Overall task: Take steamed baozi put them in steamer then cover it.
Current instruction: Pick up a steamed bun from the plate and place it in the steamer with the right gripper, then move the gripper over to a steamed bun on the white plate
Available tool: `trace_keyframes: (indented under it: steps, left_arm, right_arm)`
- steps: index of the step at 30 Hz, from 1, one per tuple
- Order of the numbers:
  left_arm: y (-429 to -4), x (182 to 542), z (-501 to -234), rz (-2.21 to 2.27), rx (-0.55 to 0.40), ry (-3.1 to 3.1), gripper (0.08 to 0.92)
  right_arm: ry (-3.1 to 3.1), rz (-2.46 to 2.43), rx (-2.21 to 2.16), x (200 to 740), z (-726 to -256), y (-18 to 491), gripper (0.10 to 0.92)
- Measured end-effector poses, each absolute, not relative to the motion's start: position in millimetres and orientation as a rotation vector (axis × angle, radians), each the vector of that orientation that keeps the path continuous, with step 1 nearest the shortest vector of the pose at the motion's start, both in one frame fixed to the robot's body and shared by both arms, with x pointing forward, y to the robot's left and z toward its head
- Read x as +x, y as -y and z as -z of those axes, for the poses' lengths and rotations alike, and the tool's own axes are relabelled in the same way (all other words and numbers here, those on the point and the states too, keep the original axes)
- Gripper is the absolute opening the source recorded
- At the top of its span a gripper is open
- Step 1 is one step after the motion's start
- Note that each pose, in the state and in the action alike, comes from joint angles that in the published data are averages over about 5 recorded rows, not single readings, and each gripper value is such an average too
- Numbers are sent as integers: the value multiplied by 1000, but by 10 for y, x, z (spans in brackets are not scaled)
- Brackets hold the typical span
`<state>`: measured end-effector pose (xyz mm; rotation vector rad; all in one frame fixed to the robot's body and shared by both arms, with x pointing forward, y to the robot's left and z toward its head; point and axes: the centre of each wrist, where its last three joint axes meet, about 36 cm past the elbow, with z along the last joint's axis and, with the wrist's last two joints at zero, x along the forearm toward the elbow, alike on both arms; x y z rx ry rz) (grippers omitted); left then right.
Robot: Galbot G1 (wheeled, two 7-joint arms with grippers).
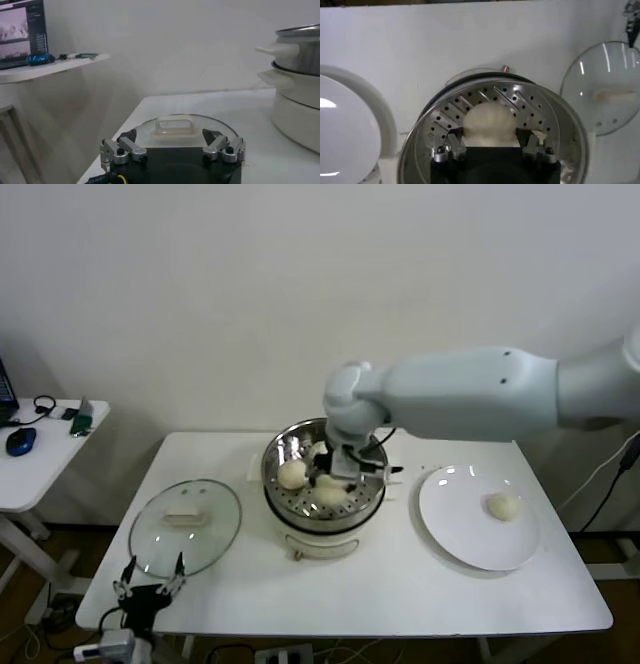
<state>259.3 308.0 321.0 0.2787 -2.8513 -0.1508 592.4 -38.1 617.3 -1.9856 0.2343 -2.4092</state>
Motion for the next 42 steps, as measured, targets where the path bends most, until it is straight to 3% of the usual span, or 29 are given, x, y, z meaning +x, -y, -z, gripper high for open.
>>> trace_keyframes:
  steps: [4, 10, 19, 25, 30, 36, 42]
  left_arm:
    - [-3069, 2592, -3200, 147, 278, 2850, 823]
    - [-3057, 2598, -3208, 146, 277, 2853, 823]
    - [-3033, 2612, -3241, 152, 269, 2857, 823]
    - [-3031, 2617, -3244, 155, 263, 2858, 823]
    - [-3031, 2616, -3245, 158, 256, 2859, 823]
    - [-2986, 2622, -3253, 153, 242, 2865, 823]
    - [-2971, 2609, -3239, 149, 244, 2863, 823]
  right_arm:
    - [-226, 2404, -1969, 5936, -5963, 328, 719]
    - [-245, 2399, -1935, 5992, -5907, 299, 810]
    - [-370, 2490, -1970, 6348, -6567, 672, 823]
    - [-716, 2594, -2113, 6602, -7203, 1463, 823]
    - [-1139, 2626, -2200, 6672, -7345, 2413, 823]
    - [-1582, 2591, -2241, 6609, -7081, 3494, 823]
    - [-1836, 2557, -2260, 6535, -6562, 4191, 823]
